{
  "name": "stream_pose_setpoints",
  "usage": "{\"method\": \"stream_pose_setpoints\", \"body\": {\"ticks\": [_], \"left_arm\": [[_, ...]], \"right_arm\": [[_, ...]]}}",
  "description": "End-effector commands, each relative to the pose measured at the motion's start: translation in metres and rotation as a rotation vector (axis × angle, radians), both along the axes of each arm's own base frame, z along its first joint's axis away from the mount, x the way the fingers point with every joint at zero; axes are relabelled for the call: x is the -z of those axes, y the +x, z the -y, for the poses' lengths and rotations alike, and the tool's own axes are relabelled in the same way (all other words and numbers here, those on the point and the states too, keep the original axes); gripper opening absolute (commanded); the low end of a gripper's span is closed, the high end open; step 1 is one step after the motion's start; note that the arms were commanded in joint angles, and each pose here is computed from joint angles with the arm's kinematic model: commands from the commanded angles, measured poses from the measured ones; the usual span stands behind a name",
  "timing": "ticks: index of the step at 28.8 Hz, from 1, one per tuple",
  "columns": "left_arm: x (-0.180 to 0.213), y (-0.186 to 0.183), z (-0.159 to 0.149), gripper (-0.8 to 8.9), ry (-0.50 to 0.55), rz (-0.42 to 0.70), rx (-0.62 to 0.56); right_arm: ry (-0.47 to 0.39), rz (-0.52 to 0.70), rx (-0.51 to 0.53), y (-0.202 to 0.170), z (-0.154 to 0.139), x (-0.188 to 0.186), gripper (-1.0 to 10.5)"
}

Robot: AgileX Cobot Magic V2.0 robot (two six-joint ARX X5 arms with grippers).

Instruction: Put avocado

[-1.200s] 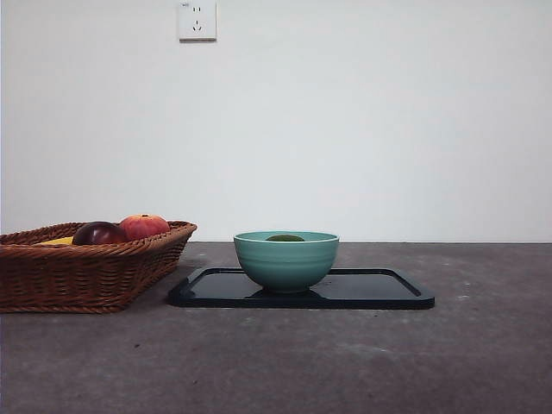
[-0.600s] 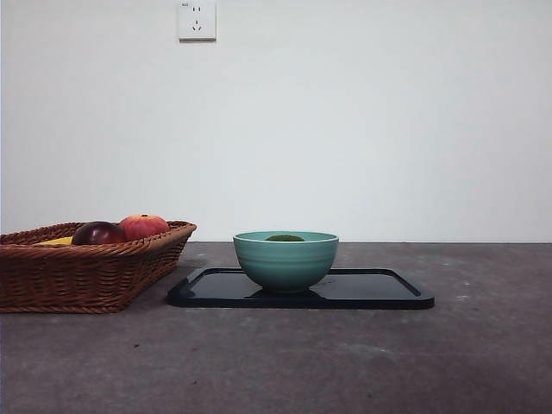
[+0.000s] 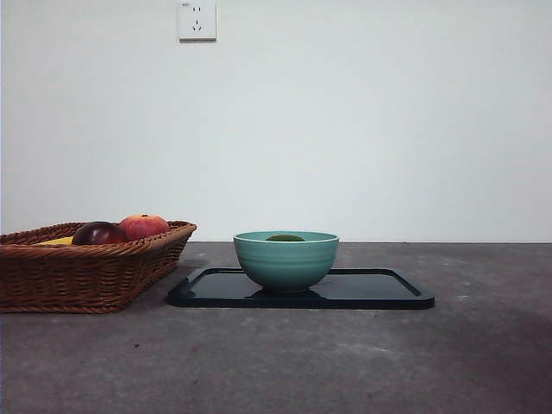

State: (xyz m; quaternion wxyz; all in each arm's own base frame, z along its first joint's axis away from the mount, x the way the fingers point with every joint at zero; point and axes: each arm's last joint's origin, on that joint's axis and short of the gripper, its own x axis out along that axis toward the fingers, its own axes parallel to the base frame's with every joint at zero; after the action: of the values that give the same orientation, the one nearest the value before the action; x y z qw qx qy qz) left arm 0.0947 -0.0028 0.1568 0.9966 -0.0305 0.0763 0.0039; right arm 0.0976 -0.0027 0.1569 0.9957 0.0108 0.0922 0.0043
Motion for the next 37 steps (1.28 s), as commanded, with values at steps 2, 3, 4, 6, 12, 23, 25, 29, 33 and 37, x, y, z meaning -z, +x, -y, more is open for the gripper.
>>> {"method": "stream_pose_setpoints", "body": {"ticks": [2,3,4,6,12,23,25,29,33,37], "left_arm": [[0.0077,0.0009,0.0001,0.19,0.012,-0.027,0.003],[0.0077,0.0009,0.0001,0.19,0.012,-0.027,0.004],[0.0076,0.0009,0.0001,0.19,0.012,-0.026,0.004],[0.0077,0.0009,0.0001,0.19,0.012,-0.027,0.004],[0.0076,0.0009,0.0001,0.19,0.012,-0.026,0.004],[0.0076,0.0009,0.0001,0.19,0.012,-0.026,0.004],[0.0076,0.0009,0.0001,0.19,0.012,-0.026,0.004],[0.0076,0.0009,0.0001,0.19,0.012,-0.026,0.004],[0.0076,0.0009,0.0001,0.19,0.012,-0.026,0.003],[0.0076,0.0009,0.0001,0.19,0.012,-0.026,0.004]], "right_arm": [[-0.014,0.002,0.012,-0.0005,0.0012,0.008,0.2],[-0.015,-0.002,0.014,-0.001,0.0013,0.0085,0.2],[-0.019,-0.002,0.019,-0.0014,0.0015,0.0086,0.2],[-0.031,0.009,0.035,-0.002,0.002,0.0078,0.2],[-0.037,0.008,0.041,-0.002,0.0021,0.0077,0.2],[-0.031,0.037,0.039,-0.0015,0.0021,0.005,0.2],[-0.031,0.037,0.039,-0.0015,0.0021,0.005,0.2],[-0.031,0.037,0.039,-0.0015,0.0021,0.005,0.2],[-0.031,0.037,0.039,-0.0015,0.0021,0.005,0.2],[-0.031,0.037,0.039,-0.0015,0.0021,0.005,0.2]]}}
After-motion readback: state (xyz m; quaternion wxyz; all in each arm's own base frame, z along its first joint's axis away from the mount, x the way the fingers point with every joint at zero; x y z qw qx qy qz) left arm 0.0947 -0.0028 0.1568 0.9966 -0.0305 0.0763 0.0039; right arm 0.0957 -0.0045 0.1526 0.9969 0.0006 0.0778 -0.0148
